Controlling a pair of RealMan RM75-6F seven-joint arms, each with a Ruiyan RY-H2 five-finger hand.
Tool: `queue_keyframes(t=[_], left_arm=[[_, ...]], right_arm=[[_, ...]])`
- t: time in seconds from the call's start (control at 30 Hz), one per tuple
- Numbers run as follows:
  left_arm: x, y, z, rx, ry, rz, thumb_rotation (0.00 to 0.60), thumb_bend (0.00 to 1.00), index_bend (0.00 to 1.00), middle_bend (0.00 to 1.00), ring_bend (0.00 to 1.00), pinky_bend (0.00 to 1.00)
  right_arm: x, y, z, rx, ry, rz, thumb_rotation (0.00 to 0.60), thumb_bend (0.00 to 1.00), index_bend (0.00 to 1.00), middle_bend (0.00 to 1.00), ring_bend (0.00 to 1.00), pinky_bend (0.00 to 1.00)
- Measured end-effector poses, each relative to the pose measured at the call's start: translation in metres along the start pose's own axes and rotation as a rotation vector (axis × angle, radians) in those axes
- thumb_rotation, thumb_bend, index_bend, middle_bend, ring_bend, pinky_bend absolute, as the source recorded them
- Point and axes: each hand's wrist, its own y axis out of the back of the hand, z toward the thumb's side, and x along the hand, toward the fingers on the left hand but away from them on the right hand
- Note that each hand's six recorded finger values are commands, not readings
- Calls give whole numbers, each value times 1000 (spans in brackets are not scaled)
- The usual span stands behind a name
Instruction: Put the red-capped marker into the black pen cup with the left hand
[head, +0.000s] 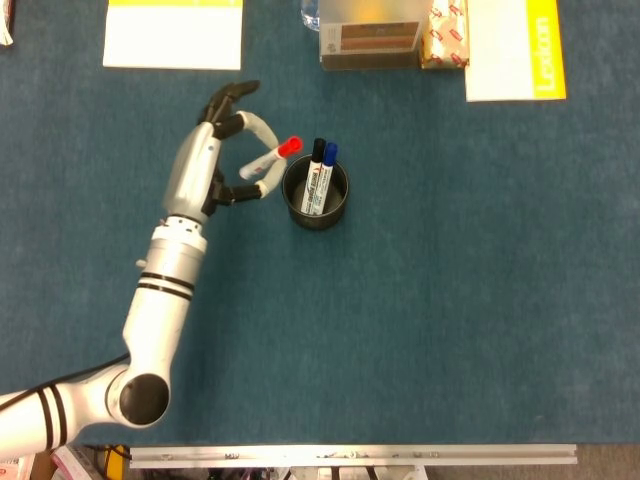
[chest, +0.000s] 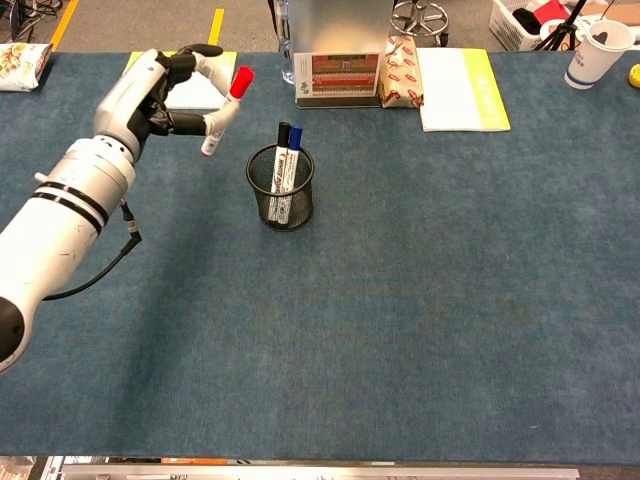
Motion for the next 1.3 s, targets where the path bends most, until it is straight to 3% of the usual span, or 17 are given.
queue_keyframes(t=[0.37, 0.7, 1.3], left_arm=[[16, -23, 2, -111, 34, -57, 600, 344, 580, 135, 0, 0], [16, -36, 16, -97, 2, -69, 600, 347, 586, 136, 0, 0], [14, -64, 13, -145, 62, -124, 600, 347, 588, 138, 0, 0]], right_arm=[[0, 1, -1, -4, -3, 2, 600, 0, 473, 313, 245, 460], [0, 0, -1, 0, -5, 6, 600, 0, 473, 313, 246, 460], [0, 1, 0, -6, -4, 2, 600, 0, 473, 313, 245, 460]])
